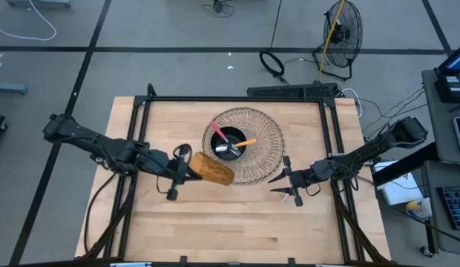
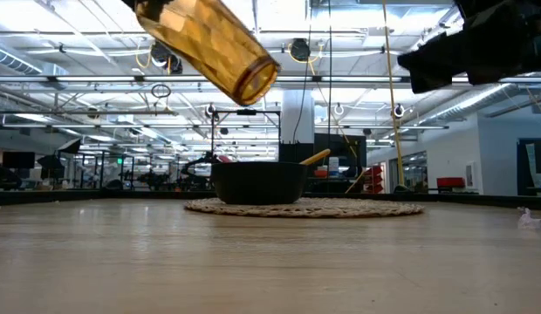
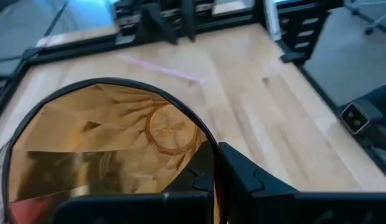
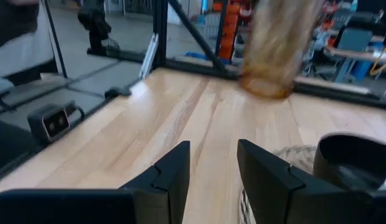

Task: Pick & Place Utensil
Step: Put the brown cup to the right of the black bowl on the brown mat

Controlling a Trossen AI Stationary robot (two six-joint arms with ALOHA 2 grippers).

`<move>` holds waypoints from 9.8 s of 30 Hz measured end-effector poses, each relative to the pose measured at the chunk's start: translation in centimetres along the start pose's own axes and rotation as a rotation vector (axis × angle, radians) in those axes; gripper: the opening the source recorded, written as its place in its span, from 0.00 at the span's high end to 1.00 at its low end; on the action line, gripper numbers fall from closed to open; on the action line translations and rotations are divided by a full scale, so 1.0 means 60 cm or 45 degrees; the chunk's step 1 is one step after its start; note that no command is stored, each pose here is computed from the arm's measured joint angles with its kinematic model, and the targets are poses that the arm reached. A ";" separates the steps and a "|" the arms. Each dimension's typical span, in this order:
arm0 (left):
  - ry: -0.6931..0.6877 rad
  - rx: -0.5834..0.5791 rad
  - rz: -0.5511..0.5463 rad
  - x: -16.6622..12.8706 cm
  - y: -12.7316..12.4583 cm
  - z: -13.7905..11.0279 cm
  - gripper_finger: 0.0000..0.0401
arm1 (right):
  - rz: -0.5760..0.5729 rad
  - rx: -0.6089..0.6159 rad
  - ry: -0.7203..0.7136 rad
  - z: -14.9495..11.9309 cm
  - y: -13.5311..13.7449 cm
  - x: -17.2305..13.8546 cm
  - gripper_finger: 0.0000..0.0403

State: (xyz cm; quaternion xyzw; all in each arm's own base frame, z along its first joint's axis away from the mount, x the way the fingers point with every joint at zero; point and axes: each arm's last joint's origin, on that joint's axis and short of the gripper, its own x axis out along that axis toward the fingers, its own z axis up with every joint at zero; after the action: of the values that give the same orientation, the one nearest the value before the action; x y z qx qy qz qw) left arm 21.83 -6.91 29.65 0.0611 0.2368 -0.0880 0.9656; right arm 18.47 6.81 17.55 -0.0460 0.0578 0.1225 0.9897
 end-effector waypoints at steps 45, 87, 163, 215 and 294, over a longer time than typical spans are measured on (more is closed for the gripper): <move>0.604 0.203 -0.317 0.279 -0.028 0.070 0.98 | 0.045 -0.054 -0.287 0.058 -0.006 -0.043 0.67; 0.495 0.288 -0.277 0.284 -0.036 0.082 0.63 | 0.052 -0.037 -0.228 0.051 -0.005 -0.042 0.67; -0.387 0.003 0.365 -0.021 -0.027 -0.092 0.54 | 0.327 0.037 0.713 0.181 0.064 0.213 0.67; -0.368 0.014 0.357 -0.020 -0.027 -0.095 0.54 | 0.239 -0.008 0.916 0.143 0.029 0.220 0.98; -0.361 0.028 0.380 -0.016 -0.013 -0.094 0.54 | -0.272 0.263 1.248 0.177 -0.318 0.058 0.98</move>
State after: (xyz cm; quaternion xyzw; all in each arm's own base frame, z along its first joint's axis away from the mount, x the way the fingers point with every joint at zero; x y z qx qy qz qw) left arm 18.30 -6.61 25.09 0.0932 0.0858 0.0459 0.9909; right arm 27.66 -9.66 29.06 -0.0057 0.5219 -0.0218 0.8527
